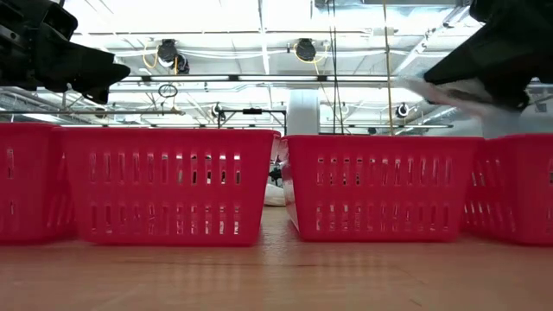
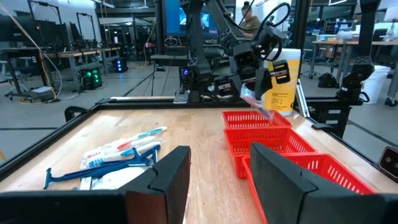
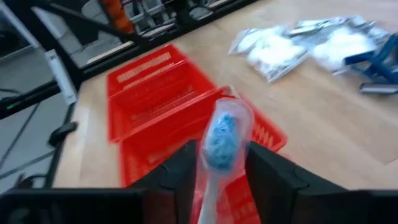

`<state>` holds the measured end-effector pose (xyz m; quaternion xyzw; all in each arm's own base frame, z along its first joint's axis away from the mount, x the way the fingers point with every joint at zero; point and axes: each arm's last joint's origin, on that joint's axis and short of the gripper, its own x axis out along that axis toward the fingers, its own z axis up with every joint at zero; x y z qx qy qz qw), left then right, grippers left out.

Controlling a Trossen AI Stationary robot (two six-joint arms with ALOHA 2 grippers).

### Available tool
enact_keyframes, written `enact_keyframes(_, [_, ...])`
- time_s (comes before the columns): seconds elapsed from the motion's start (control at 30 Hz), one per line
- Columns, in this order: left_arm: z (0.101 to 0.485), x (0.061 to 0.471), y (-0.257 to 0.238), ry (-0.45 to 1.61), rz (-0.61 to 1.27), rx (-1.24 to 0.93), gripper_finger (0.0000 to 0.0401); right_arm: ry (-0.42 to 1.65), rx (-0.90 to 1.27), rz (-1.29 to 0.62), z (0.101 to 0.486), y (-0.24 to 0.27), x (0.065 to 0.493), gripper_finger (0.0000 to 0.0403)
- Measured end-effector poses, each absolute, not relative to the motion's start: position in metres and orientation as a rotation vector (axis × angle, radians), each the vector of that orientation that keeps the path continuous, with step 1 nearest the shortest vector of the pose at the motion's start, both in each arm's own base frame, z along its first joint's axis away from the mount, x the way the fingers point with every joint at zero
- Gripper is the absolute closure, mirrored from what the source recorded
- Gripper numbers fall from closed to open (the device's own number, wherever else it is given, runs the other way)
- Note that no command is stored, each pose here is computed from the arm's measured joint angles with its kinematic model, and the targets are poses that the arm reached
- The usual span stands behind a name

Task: Pick & Place Travel size toiletries
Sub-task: Put the blue toothbrush into the right red bin

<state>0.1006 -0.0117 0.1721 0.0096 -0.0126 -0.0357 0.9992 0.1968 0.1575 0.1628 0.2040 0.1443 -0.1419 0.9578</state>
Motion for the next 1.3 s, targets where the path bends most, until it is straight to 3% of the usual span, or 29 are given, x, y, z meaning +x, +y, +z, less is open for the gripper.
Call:
enact_keyframes(0.3, [0.172, 0.101, -0.012, -0.025, -0.071, 0.02, 0.0235, 0.297, 0.396, -0.317, 0.159, 0.153, 0.201, 0.0205])
enact_keyframes(0.67, [0.172, 0.101, -0.012, -0.025, -0.071, 0.02, 0.0235, 0.268, 0.157, -0.39, 0.17, 0.13, 0.216, 0.0203])
enact_keyframes(0.87, [0.172, 0.101, -0.012, -0.026, -0.071, 0.019, 0.0235, 0.34, 0.134, -0.394, 0.196, 0.081, 0.242, 0.02])
enact_keyframes(1.13, [0.172, 0.101, -0.012, -0.026, -0.071, 0.02, 0.0235, 0.709, 0.188, -0.678, 0.185, -0.021, 0.241, 0.0202])
enact_keyframes(1.3, [0.172, 0.101, -0.012, -0.025, -0.071, 0.02, 0.0235, 0.817, 0.242, -0.821, 0.177, -0.058, 0.226, 0.0202])
